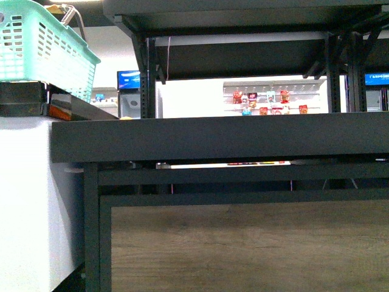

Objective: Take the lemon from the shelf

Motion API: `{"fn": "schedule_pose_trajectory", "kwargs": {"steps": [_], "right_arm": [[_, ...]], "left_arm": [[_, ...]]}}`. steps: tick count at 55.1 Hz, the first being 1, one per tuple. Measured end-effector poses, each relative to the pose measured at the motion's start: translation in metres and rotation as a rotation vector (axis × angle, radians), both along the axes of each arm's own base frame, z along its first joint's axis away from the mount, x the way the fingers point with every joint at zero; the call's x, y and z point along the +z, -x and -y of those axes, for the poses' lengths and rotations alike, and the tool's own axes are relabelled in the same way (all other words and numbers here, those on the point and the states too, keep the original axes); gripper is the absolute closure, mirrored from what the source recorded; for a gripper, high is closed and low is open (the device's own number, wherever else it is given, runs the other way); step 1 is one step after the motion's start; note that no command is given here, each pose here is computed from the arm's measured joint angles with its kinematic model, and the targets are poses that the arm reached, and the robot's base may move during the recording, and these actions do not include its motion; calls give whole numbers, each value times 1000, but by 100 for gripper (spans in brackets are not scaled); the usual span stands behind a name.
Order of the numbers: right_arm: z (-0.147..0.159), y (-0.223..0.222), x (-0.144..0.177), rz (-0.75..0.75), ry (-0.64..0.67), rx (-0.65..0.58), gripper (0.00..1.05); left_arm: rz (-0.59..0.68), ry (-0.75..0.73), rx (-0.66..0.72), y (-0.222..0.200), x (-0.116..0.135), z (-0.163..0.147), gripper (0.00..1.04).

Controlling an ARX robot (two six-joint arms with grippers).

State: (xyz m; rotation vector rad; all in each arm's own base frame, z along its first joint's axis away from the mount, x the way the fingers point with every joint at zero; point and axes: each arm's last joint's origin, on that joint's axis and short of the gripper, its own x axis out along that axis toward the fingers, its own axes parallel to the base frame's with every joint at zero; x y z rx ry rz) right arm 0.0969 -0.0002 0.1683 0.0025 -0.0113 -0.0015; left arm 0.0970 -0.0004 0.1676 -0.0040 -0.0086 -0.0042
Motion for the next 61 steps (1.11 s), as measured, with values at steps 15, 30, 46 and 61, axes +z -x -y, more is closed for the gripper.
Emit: {"fn": "schedule_pose_trajectory", "kwargs": {"steps": [15, 30, 46, 61], "right_arm": [[0, 0, 0, 0, 0, 0, 8], [0, 0, 0, 0, 0, 0, 8], [0, 0, 0, 0, 0, 0, 8], [0, 0, 0, 0, 0, 0, 8]], "left_arm": [[0, 0, 1, 0, 0, 0, 8], [0, 0, 0, 0, 0, 0, 8], [0, 0, 2, 0, 0, 0, 8], [0, 0, 0, 0, 0, 0, 8]]}}
